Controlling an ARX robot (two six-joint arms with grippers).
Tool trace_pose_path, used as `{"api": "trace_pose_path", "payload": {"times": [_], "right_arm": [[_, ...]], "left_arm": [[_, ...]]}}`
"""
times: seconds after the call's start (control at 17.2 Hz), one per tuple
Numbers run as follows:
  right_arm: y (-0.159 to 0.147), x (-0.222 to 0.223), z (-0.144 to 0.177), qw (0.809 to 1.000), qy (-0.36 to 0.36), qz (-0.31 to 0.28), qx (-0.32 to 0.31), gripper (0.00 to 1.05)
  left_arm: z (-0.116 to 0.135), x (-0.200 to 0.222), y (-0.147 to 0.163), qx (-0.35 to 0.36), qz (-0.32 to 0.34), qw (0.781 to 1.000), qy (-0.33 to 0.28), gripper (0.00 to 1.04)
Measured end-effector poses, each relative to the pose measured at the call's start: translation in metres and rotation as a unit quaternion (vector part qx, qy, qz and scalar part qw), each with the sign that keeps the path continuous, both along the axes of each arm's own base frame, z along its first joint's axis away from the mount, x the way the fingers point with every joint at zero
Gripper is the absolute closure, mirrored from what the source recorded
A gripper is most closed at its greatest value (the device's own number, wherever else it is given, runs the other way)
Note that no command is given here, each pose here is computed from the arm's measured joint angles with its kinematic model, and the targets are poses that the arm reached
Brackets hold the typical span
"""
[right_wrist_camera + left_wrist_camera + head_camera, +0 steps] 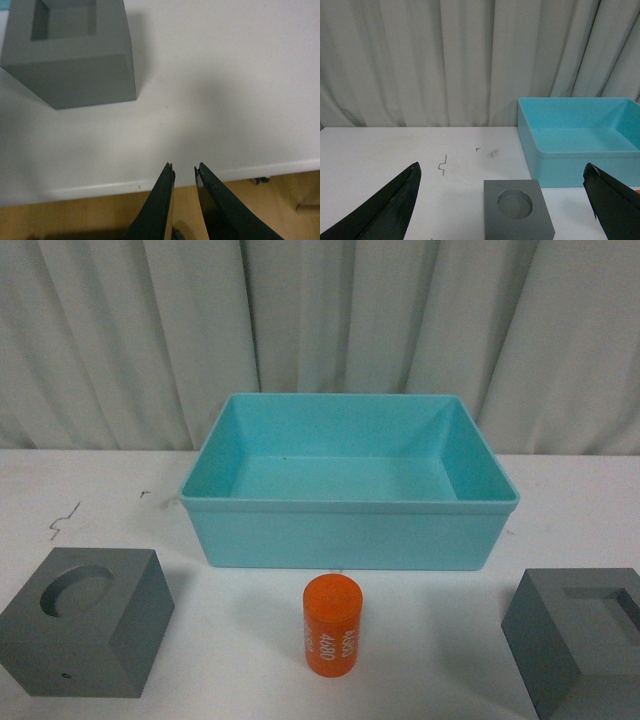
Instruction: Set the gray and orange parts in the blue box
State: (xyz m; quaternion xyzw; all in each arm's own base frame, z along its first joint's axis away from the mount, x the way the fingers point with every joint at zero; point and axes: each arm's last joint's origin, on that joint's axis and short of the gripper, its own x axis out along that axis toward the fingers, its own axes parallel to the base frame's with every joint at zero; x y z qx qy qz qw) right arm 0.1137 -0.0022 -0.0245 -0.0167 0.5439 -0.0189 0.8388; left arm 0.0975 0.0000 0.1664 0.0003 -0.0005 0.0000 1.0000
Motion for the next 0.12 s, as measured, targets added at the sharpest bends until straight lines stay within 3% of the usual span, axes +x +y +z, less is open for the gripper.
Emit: {"api": "trace_pose_path", "payload": {"times": [0.12], "right_arm": [[0.0, 0.0, 0.0, 1.0, 0.0, 0.0, 0.0, 1.03]], "left_arm": [[-0.0002, 0.0, 0.0, 0.0, 0.0, 1.0, 0.0, 0.07]]}}
